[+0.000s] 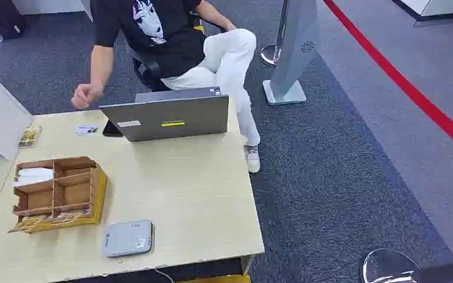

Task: Pass the card to the sensor for recognition and then transmit it.

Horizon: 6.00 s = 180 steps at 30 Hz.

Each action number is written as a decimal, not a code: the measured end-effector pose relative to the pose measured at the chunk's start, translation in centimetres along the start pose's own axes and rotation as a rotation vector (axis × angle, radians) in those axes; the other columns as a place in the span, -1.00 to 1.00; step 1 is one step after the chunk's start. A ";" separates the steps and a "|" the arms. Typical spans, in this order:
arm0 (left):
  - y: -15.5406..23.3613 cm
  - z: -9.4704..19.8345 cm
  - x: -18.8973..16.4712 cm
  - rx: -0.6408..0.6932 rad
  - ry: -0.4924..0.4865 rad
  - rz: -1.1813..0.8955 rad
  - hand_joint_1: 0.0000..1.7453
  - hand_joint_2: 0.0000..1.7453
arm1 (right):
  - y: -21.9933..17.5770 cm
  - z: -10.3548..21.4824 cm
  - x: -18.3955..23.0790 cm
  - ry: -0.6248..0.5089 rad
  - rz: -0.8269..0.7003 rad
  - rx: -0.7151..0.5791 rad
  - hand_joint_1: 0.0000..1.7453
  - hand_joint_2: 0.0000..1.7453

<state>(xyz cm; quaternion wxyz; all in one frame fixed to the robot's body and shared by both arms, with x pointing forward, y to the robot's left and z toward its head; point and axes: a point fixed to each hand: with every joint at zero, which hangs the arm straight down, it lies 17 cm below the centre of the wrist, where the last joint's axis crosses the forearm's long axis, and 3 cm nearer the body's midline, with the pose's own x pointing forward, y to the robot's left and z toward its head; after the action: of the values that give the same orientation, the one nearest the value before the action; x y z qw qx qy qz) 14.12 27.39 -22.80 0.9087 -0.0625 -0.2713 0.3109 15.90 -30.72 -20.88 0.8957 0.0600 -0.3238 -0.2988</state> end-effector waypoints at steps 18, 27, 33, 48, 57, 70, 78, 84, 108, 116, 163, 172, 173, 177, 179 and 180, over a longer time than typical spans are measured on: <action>-4.2 3.3 8.7 0.008 -0.243 0.250 -1.00 1.00 | 3.4 0.1 4.7 -0.079 -0.279 0.047 -1.00 1.00; -2.8 6.3 12.4 0.022 -0.375 0.203 -1.00 1.00 | 4.0 0.5 6.7 -0.103 -0.419 0.049 -1.00 1.00; -0.9 7.3 11.6 0.019 -0.345 0.001 -1.00 1.00 | 3.7 0.7 7.6 -0.110 -0.434 0.055 -1.00 1.00; 2.6 9.3 14.4 0.229 -0.428 -0.167 -1.00 1.00 | 4.3 1.2 9.0 -0.142 -0.498 0.059 -1.00 1.00; -1.1 13.4 22.9 0.246 -0.812 -0.159 -1.00 1.00 | 4.2 1.6 9.7 -0.170 -0.515 0.032 -1.00 1.00; -9.1 24.5 33.8 0.181 -1.361 -0.430 -1.00 1.00 | 3.7 2.1 10.0 -0.189 -0.496 0.008 -1.00 1.00; -14.8 26.5 37.5 0.088 -1.519 -0.705 -1.00 1.00 | 3.9 2.1 9.9 -0.190 -0.463 0.019 -1.00 1.00; -20.2 27.6 39.7 0.002 -1.611 -0.877 -1.00 1.00 | 4.3 1.9 9.9 -0.193 -0.450 0.032 -1.00 1.00; -35.0 28.6 45.5 0.008 -1.810 -1.597 -1.00 1.00 | 7.7 0.3 9.6 -0.190 -0.380 0.098 -1.00 1.00; -35.8 28.9 49.9 0.227 -1.813 -1.859 1.00 1.00 | 8.8 -0.2 9.8 -0.198 -0.338 0.122 -1.00 1.00; -26.8 21.3 30.6 -0.052 -1.598 -1.718 1.00 1.00 | 7.7 0.5 9.6 -0.197 -0.309 0.110 -1.00 1.00; -24.1 15.6 26.0 -0.091 -1.310 -1.675 1.00 1.00 | 7.9 0.5 10.1 -0.197 -0.301 0.118 -1.00 1.00; -23.9 15.0 25.6 -0.095 -1.284 -1.673 1.00 1.00 | 8.0 0.5 10.1 -0.196 -0.300 0.119 -1.00 1.00; -23.5 12.8 23.6 -0.121 -1.193 -1.682 1.00 1.00 | 8.0 0.5 10.2 -0.197 -0.299 0.120 -1.00 1.00; -23.4 11.8 22.5 -0.137 -1.155 -1.695 1.00 1.00 | 8.2 0.4 10.4 -0.199 -0.302 0.122 -1.00 1.00; -23.5 11.4 21.7 -0.149 -1.137 -1.702 1.00 1.00 | 8.2 0.4 10.4 -0.199 -0.303 0.123 -1.00 1.00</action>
<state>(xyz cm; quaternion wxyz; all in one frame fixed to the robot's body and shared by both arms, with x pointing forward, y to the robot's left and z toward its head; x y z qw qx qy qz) 34.88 21.02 3.34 0.5589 0.2508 -0.6348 -0.4709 26.10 -29.95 -12.42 0.7985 0.1331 -0.4159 -0.4145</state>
